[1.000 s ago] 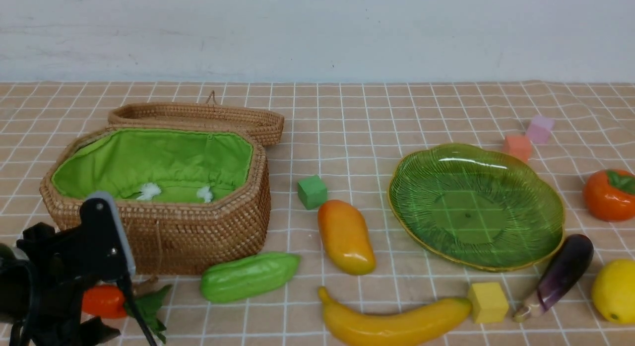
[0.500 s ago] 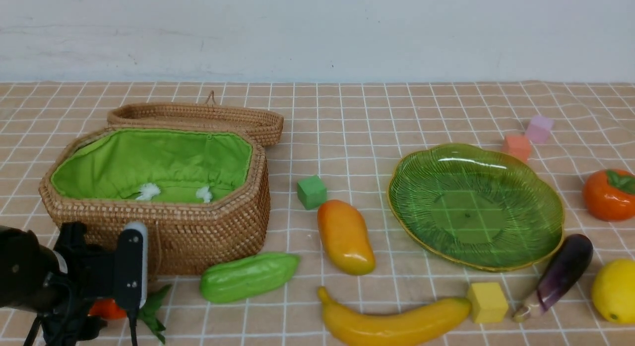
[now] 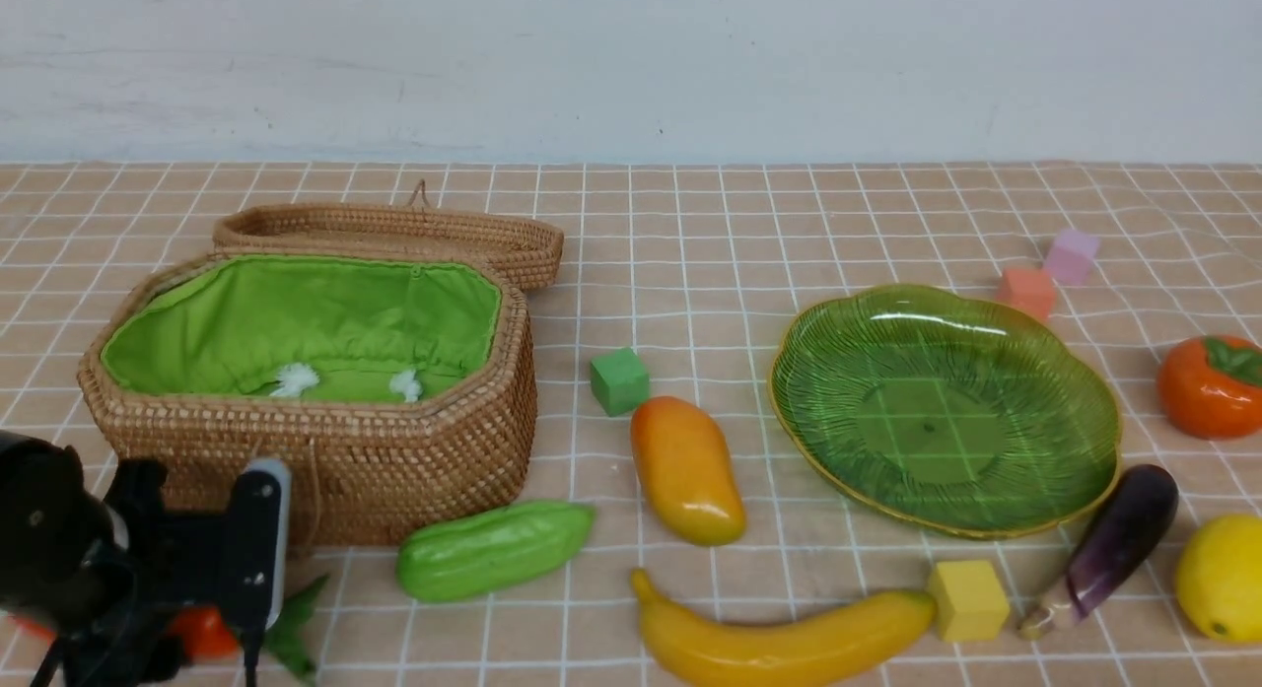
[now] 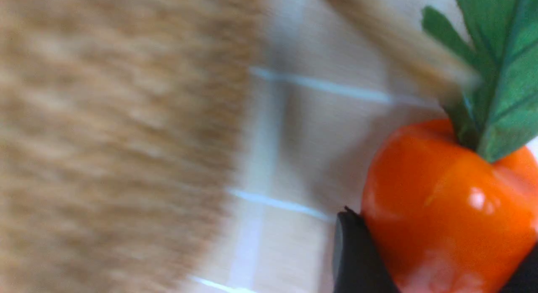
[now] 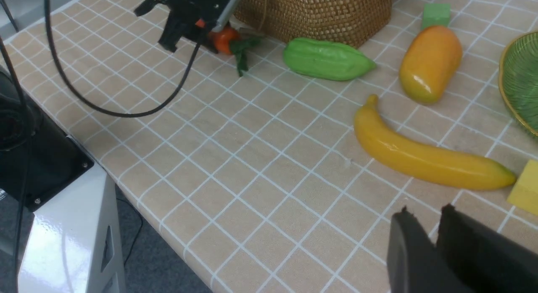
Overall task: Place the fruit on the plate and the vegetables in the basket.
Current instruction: Use the left arm to grab a carrot and put it into the left basket
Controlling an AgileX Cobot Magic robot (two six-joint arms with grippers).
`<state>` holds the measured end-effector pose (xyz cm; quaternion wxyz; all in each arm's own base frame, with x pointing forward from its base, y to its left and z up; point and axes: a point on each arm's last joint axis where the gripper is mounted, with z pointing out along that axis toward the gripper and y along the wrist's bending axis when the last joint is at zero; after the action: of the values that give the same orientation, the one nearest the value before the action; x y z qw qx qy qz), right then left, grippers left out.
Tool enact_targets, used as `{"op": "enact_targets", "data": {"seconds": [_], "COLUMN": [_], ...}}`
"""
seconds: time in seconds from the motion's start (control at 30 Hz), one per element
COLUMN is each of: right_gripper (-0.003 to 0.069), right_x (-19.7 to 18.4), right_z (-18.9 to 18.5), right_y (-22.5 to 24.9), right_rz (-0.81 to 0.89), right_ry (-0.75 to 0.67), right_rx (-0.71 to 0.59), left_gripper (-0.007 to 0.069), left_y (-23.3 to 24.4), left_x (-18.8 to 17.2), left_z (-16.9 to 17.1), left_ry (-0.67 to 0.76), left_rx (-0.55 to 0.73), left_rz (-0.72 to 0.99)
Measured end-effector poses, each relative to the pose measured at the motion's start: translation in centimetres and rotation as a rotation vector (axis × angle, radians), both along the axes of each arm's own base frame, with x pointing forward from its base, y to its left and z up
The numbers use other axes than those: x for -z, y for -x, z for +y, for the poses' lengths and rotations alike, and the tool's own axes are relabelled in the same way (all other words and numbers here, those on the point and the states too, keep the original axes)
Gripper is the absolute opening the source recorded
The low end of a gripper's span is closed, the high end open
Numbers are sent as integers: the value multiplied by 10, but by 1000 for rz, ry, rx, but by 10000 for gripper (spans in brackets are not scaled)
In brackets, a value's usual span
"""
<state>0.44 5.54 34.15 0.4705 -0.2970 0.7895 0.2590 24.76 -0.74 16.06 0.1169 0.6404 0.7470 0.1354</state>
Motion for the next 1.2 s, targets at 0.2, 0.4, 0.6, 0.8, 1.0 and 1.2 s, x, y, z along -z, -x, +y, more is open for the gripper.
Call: {"op": "enact_targets", "data": {"seconds": [0.2,0.4,0.6,0.8,1.0,1.2], "right_gripper": [129,129,129,129,129,129], "right_x": [-2,-14,-25,-27,-25,-25], "right_z": [-1,-3,-7,-4,-1,-1], "right_y": [-2,-11,-17,-15,-12,-12], "right_rz": [-25,-139,-234,-218,-177,-176], "right_ry": [-15,-94,-180,-219,-222,-225], "right_rx": [20,109,182,161,119,117], "left_gripper": [345,345,344,358,635,621], "left_y": [30,39,6,-67,-82,-57], "left_x": [-45,-130,-178,-152,-133,-146], "left_z": [-1,-8,-18,-22,-22,-33], "left_ry": [87,259,420,445,438,622], "left_rx": [-142,-147,-149,-206,-226,-321], "left_rz": [-66,-474,-627,-582,-536,-366]}}
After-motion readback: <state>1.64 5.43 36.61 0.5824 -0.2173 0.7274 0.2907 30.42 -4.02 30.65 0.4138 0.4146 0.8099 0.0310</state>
